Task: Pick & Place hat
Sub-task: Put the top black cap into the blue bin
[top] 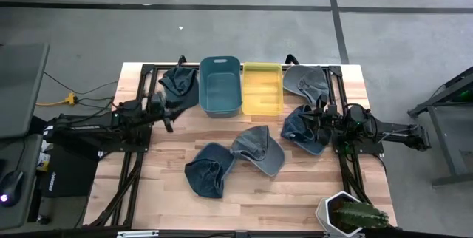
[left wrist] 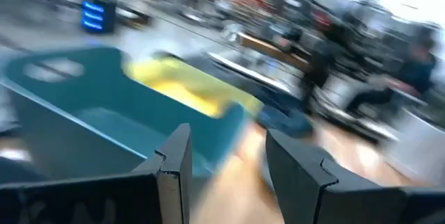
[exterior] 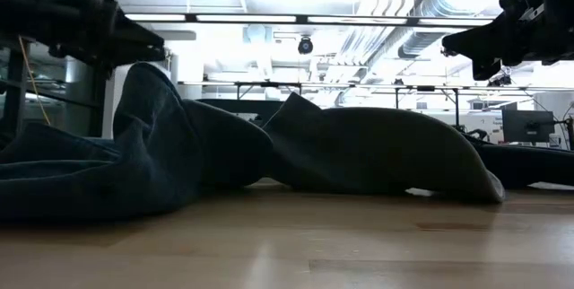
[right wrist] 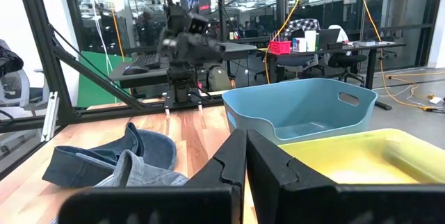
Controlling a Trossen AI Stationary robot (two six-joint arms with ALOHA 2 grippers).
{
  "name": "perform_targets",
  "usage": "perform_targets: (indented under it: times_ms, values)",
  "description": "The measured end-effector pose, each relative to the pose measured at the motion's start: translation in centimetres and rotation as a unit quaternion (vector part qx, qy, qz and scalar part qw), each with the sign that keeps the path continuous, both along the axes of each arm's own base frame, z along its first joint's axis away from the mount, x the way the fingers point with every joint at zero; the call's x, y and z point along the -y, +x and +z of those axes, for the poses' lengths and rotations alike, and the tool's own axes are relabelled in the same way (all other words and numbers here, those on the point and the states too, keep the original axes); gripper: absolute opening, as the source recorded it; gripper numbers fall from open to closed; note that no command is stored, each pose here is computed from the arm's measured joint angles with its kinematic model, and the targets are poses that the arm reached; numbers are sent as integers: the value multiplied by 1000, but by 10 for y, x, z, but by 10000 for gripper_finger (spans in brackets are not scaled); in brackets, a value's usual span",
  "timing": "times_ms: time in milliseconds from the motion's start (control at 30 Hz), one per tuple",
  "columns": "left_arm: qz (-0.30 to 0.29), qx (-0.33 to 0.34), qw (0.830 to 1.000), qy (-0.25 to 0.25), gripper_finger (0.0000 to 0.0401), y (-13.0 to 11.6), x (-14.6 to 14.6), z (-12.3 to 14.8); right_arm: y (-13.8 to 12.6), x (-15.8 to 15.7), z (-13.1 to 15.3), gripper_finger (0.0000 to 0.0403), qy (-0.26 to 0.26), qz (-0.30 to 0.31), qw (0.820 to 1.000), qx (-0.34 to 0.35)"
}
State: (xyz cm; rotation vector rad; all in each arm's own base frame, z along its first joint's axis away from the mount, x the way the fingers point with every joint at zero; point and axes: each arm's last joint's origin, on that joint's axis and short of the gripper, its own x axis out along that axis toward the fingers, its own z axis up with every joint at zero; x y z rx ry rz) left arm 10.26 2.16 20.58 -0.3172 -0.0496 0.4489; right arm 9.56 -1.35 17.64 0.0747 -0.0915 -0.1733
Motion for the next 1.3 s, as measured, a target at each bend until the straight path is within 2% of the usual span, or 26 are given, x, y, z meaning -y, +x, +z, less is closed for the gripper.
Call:
perform_targets:
  times_ms: [100, 200, 400, 500, 667, 933, 1100, 1167, 1233, 1300]
  values:
    - [105, -17, 994, 12, 132, -5, -5, 18, 0, 0, 0, 9, 0, 0, 1000, 0]
    - [182, -34, 983, 17, 144, -9, -8, 39, 0, 0, 0, 6, 0, 0, 1000, 0]
    - [259, -45, 964, -47, 213, -13, -11, 76, 0, 0, 0, 6, 0, 0, 1000, 0]
    - [298, -53, 952, -55, 256, -11, -13, 93, 0, 0, 0, 7, 0, 0, 1000, 0]
    - [334, -75, 937, -73, 301, -7, -22, 126, 0, 0, 0, 8, 0, 0, 1000, 0]
    - [379, -176, 895, -158, 307, -13, -66, 171, 0, 0, 0, 5, 0, 0, 1000, 0]
    - [361, -202, 881, -228, 307, -14, -108, 176, 0, 0, 0, 5, 0, 0, 1000, 0]
    - [359, -202, 871, -268, 307, -17, -126, 171, 0, 0, 0, 4, 0, 0, 1000, 0]
    - [369, -210, 856, -297, 307, -22, -131, 173, 0, 0, 0, 3, 0, 0, 1000, -1]
    - [369, -213, 849, -313, 307, -25, -133, 180, 0, 0, 0, 3, 0, -1, 1000, -2]
